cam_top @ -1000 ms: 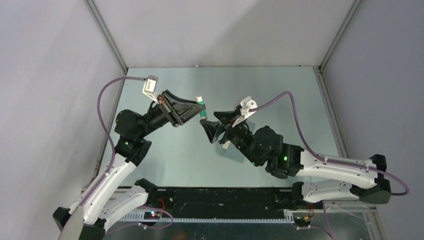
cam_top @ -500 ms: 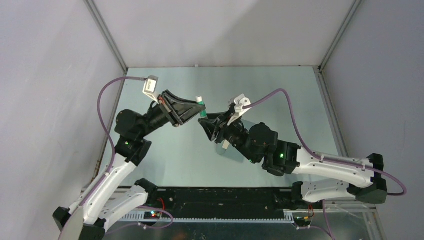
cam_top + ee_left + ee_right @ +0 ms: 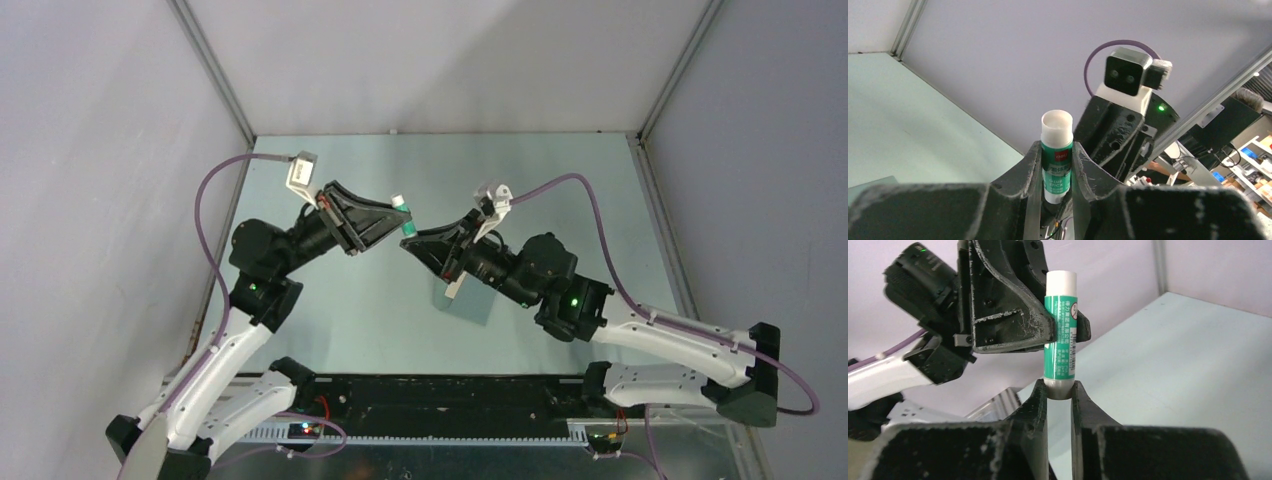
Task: Place the letter into the envelope and seal it
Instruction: Unscrew the solid glue.
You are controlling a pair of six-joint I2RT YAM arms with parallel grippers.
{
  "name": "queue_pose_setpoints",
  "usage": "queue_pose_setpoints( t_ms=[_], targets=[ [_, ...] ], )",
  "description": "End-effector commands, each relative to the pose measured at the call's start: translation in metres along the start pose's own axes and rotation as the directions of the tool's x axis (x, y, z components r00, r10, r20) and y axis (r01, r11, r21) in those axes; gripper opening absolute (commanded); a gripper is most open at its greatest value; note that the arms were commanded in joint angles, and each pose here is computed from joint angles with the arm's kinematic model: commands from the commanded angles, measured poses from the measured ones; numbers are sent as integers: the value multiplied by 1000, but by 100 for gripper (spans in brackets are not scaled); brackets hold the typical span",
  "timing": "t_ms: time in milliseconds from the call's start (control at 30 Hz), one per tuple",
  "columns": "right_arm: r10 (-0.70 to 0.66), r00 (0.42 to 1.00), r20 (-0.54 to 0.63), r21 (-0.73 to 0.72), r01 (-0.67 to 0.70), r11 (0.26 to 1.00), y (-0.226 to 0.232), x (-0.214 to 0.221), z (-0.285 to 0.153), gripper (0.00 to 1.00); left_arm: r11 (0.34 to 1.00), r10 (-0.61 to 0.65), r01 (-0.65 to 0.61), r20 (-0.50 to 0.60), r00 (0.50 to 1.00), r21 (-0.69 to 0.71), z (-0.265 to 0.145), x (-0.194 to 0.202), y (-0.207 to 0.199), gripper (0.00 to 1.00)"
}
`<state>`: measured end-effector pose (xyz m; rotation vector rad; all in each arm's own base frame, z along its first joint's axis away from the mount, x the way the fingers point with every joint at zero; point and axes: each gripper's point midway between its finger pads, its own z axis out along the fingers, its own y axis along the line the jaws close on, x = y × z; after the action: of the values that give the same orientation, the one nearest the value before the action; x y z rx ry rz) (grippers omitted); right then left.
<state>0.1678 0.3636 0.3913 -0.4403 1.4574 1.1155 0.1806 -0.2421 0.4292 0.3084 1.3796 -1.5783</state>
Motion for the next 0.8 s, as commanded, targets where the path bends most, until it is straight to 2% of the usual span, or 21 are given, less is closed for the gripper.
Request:
queue_pose_setpoints(
  t_ms=[0, 200, 467, 600, 767],
  targets=[
    [138, 988, 75, -296, -110, 949, 35, -39, -18, 0, 997, 58, -58, 11, 998, 45, -5, -9, -17, 0],
    [202, 979, 24, -432, -172, 885, 35, -42, -26, 0, 993, 58, -55, -22, 998, 106, -4, -7, -29, 0],
    [285, 949, -133, -598, -307, 740, 44, -35, -28, 0, 986, 75, -63, -70, 995, 152, -5, -1, -37, 0],
    [341, 917, -206, -703, -381, 601, 54, -41, -37, 0, 981, 86, -68, -92, 992, 179, -5, 1, -42, 0],
    [391, 870, -301, -757, -467, 457, 51, -37, -38, 0, 971, 90, -65, -104, 990, 230, -6, 1, -51, 0]
  ],
)
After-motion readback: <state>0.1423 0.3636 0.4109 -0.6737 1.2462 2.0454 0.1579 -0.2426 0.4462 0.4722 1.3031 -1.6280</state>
